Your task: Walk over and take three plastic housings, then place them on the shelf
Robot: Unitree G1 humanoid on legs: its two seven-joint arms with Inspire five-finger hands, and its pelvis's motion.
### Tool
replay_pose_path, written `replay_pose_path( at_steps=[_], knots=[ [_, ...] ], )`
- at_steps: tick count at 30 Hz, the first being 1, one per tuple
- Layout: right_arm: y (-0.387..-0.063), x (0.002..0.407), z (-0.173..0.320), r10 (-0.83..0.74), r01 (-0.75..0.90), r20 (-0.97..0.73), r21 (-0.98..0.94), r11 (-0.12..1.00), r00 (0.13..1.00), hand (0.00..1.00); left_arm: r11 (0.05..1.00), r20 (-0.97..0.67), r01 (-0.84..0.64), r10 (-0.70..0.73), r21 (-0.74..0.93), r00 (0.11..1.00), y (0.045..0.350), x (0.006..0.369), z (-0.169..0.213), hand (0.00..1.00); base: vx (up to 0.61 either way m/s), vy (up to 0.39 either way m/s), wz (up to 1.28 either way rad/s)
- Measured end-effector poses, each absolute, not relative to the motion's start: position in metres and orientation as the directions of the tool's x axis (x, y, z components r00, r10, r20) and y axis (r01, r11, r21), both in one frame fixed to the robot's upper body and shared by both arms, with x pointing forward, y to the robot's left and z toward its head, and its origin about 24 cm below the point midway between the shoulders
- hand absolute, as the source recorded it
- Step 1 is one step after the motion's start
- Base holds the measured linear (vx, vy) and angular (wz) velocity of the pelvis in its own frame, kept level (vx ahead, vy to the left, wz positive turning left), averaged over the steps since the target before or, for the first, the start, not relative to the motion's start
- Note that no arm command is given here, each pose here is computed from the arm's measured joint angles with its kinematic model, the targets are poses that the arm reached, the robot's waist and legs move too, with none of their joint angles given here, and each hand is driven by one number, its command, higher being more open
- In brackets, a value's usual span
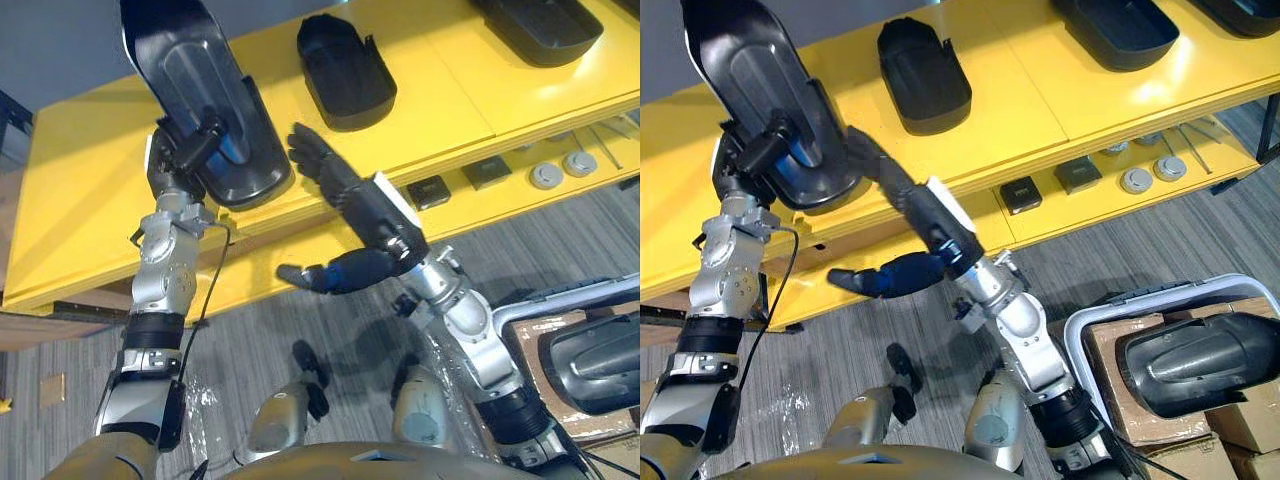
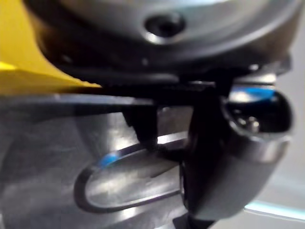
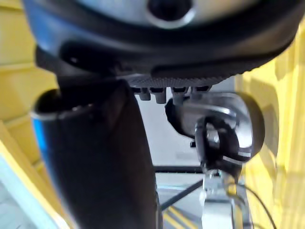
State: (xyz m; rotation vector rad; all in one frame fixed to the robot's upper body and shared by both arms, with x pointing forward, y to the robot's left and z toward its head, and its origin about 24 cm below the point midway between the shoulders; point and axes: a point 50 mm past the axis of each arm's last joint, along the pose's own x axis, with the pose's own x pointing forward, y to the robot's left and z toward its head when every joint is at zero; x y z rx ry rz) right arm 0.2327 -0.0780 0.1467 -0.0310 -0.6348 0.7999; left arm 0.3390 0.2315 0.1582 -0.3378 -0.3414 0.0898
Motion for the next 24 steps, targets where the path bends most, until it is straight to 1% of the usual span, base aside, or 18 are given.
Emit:
replay_pose_path(
  at_steps=[4, 10, 15, 16, 21, 24],
  knots=[
    [-0.071, 0.240, 0.167, 0.663, -0.639, 0.573, -0.287, 0.713, 0.482, 1.00, 0.951, 0.384, -0.013, 0.138, -0.309, 0.913, 0.229, 0.347, 0.190, 0.00, -0.06, -0.051, 0.13],
    [-0.068, 0.243, 0.172, 0.610, -0.608, 0.594, -0.240, 0.756, 0.525, 1.00, 0.955, 0.425, -0.024, 0.154, -0.296, 0.892, 0.228, 0.353, 0.218, 0.00, 0.00, -0.008, 0.02],
    [-0.063, 0.239, 0.176, 0.599, -0.592, 0.605, -0.246, 0.768, 0.525, 1.00, 0.964, 0.401, -0.067, 0.170, -0.258, 0.900, 0.237, 0.359, 0.233, 0.00, 0.00, 0.000, 0.00],
    [-0.062, 0.238, 0.177, 0.595, -0.593, 0.609, -0.241, 0.769, 0.525, 1.00, 0.963, 0.382, -0.085, 0.181, -0.254, 0.906, 0.240, 0.361, 0.234, 1.00, 0.00, 0.000, 0.00],
    [-0.062, 0.236, 0.178, 0.569, -0.575, 0.619, -0.222, 0.787, 0.540, 1.00, 0.971, 0.349, -0.103, 0.175, -0.216, 0.921, 0.248, 0.364, 0.240, 1.00, 0.03, -0.001, -0.03],
    [-0.064, 0.232, 0.177, 0.555, -0.570, 0.623, -0.204, 0.796, 0.551, 1.00, 0.980, 0.343, -0.113, 0.163, -0.162, 0.925, 0.246, 0.367, 0.243, 1.00, 0.04, -0.004, -0.01]
  ],
)
